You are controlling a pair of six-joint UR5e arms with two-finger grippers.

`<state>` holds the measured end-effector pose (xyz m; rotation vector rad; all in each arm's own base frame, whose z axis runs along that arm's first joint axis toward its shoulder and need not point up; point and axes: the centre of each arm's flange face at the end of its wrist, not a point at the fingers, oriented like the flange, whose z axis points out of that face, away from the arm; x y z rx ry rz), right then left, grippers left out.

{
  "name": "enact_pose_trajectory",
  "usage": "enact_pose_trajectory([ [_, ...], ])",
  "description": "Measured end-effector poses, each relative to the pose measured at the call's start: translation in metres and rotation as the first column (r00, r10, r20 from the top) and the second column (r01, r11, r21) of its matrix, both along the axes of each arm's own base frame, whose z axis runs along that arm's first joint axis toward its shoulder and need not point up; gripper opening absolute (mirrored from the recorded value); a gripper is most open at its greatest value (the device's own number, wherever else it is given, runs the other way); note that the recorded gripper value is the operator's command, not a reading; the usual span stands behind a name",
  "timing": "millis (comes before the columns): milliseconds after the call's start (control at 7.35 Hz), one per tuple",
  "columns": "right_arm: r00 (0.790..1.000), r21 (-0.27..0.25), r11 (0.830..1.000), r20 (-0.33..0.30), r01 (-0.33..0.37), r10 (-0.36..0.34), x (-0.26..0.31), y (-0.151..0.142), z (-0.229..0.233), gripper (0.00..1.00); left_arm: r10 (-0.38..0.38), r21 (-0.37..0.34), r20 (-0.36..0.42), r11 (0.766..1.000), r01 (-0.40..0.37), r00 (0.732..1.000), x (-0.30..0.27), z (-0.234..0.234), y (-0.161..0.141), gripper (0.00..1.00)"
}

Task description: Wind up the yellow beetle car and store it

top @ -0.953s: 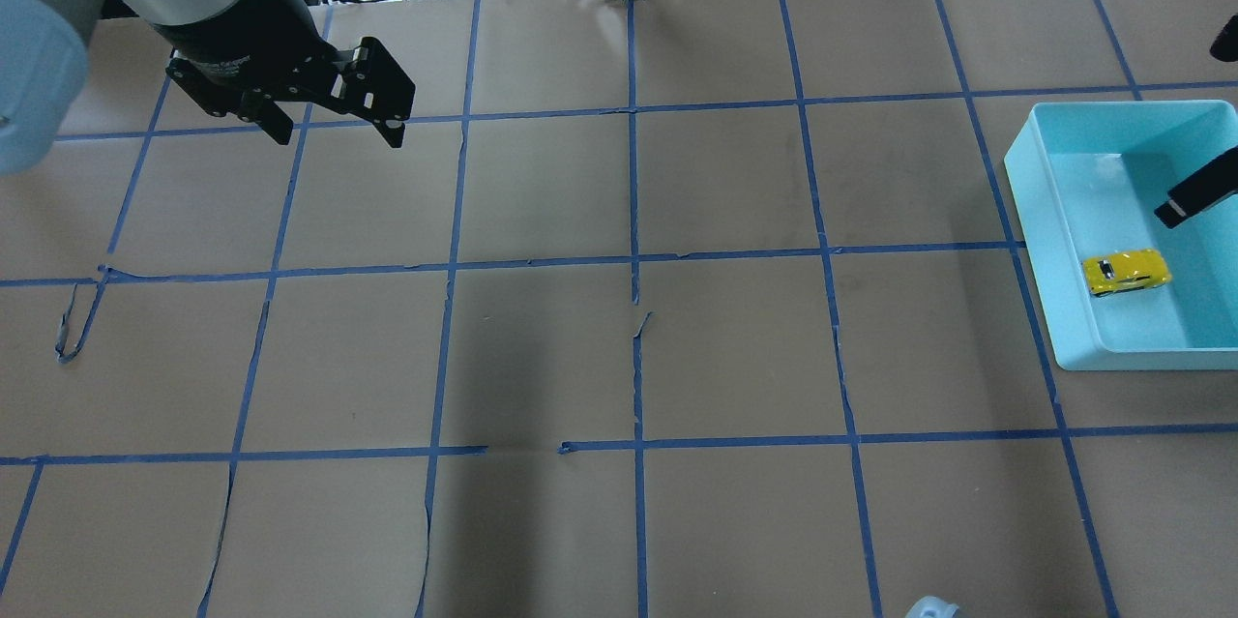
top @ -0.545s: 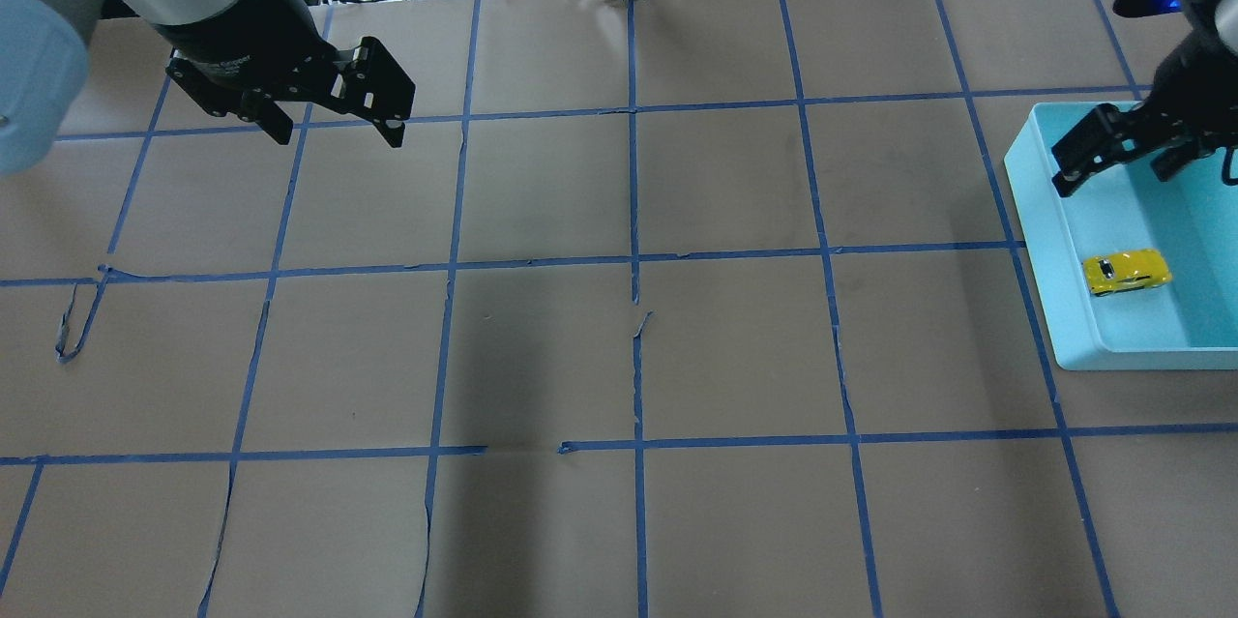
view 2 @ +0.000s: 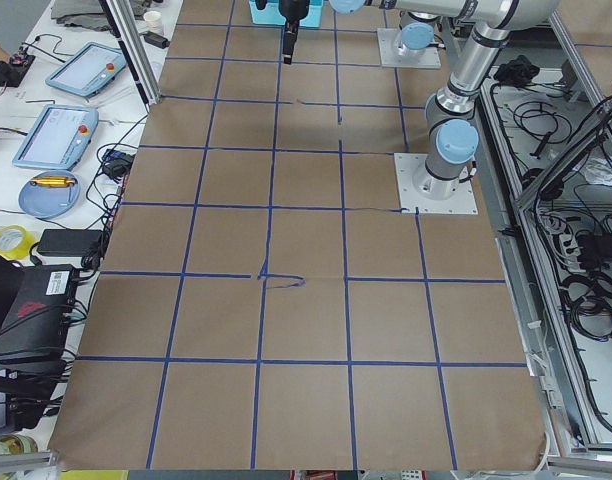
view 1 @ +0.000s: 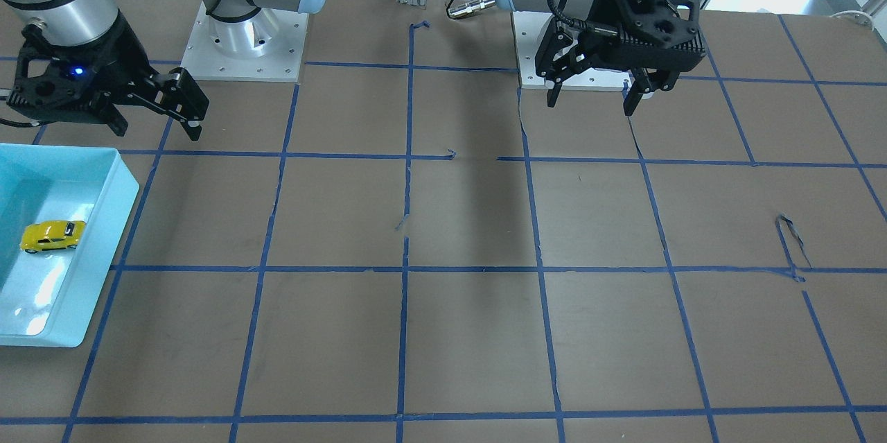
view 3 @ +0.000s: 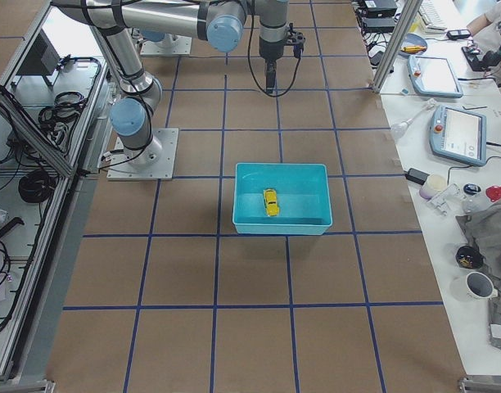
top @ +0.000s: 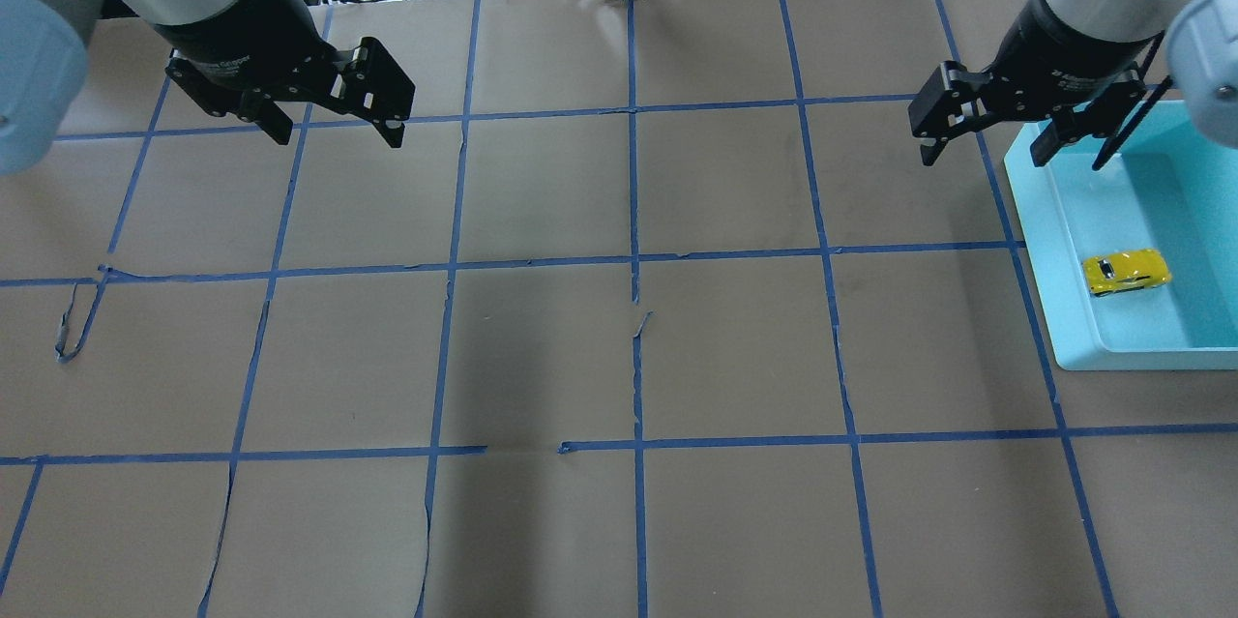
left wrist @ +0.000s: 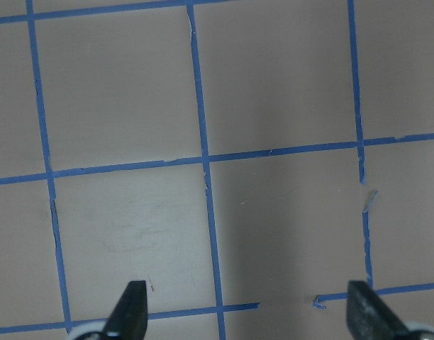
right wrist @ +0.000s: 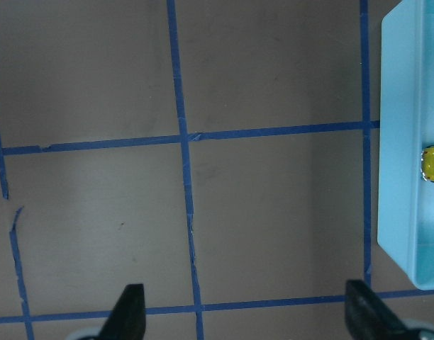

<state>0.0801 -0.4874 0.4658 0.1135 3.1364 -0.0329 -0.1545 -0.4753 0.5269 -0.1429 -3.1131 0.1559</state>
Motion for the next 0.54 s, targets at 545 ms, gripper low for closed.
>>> enact_pose_trajectory([
  [545, 1.0, -0.035, 0.999, -0.005, 0.029, -0.03, 0.043, 0.008, 0.022, 1.0, 0.0, 0.0, -0.001, 1.0, 0.0, 1.0, 0.0, 0.0, 0.0, 1.0],
])
